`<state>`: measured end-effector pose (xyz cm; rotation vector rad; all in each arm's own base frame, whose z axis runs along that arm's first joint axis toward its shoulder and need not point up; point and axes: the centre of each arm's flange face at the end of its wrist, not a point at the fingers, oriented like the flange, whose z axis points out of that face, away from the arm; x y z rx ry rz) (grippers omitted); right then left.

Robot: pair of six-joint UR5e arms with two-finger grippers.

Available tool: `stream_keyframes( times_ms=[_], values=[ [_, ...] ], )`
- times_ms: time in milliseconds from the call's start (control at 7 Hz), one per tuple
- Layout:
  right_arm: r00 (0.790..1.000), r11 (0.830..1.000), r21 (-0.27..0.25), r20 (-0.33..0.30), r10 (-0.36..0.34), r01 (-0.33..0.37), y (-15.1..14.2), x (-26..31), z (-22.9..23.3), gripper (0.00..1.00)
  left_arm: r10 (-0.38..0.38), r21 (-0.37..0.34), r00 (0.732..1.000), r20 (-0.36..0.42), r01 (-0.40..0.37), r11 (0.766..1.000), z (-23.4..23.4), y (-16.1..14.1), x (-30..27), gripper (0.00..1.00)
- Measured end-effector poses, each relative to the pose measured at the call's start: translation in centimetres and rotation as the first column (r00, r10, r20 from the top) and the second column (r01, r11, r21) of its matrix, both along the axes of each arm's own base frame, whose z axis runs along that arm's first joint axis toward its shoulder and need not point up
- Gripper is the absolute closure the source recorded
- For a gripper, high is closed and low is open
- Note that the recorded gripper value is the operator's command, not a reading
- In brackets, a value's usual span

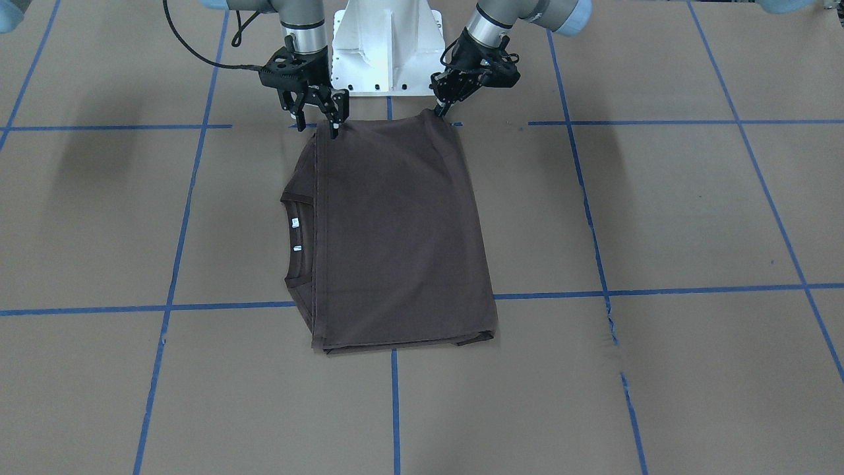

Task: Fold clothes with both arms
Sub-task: 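Grasp the shirt edge nearest the robot with both grippers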

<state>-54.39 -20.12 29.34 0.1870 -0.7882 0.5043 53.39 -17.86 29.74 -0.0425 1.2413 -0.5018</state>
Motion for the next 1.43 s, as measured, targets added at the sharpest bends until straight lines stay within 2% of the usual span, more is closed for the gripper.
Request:
stream_keyframes(
  times_ms=[286, 714, 857, 1000, 1143, 1286, 1429],
  values=[
    [1.000, 1.000, 0.000, -0.017, -0.009, 0.009, 0.5, -0.6, 0.7, 0.27, 0.000, 0.000, 1.000, 0.000, 0.000, 1.000, 0.0, 0.0, 0.0, 1.00],
    [0.999, 1.000, -0.001, -0.030, -0.023, 0.023, 1.3, -1.3, 1.3, 0.34, 0.002, -0.001, 1.000, 0.000, -0.002, 1.000, 0.0, 0.0, 0.0, 1.00],
    [0.999, 1.000, 0.000, -0.032, -0.026, 0.026, 1.4, -1.4, 1.4, 0.43, 0.002, -0.001, 1.000, 0.000, -0.002, 1.000, 0.0, 0.0, 0.0, 1.00],
    [0.999, 1.000, 0.000, -0.034, -0.027, 0.027, 1.5, -1.5, 1.5, 0.69, 0.001, -0.001, 1.000, 0.000, -0.001, 1.000, 0.0, 0.0, 0.0, 1.00],
    [0.999, 1.000, 0.001, -0.037, -0.026, 0.026, 1.5, -1.6, 1.6, 0.79, 0.001, -0.001, 1.000, 0.000, -0.001, 1.000, 0.0, 0.0, -0.1, 1.00],
    [0.999, 1.000, 0.002, -0.039, -0.024, 0.025, 1.5, -1.6, 1.7, 0.84, 0.001, -0.001, 1.000, -0.002, -0.001, 1.000, 0.0, 0.0, -0.1, 1.00],
    [0.999, 1.000, 0.006, -0.041, -0.021, 0.022, 1.5, -1.7, 1.7, 1.00, 0.001, -0.001, 1.000, -0.003, -0.001, 1.000, -0.1, 0.0, -0.1, 1.00]
  ],
)
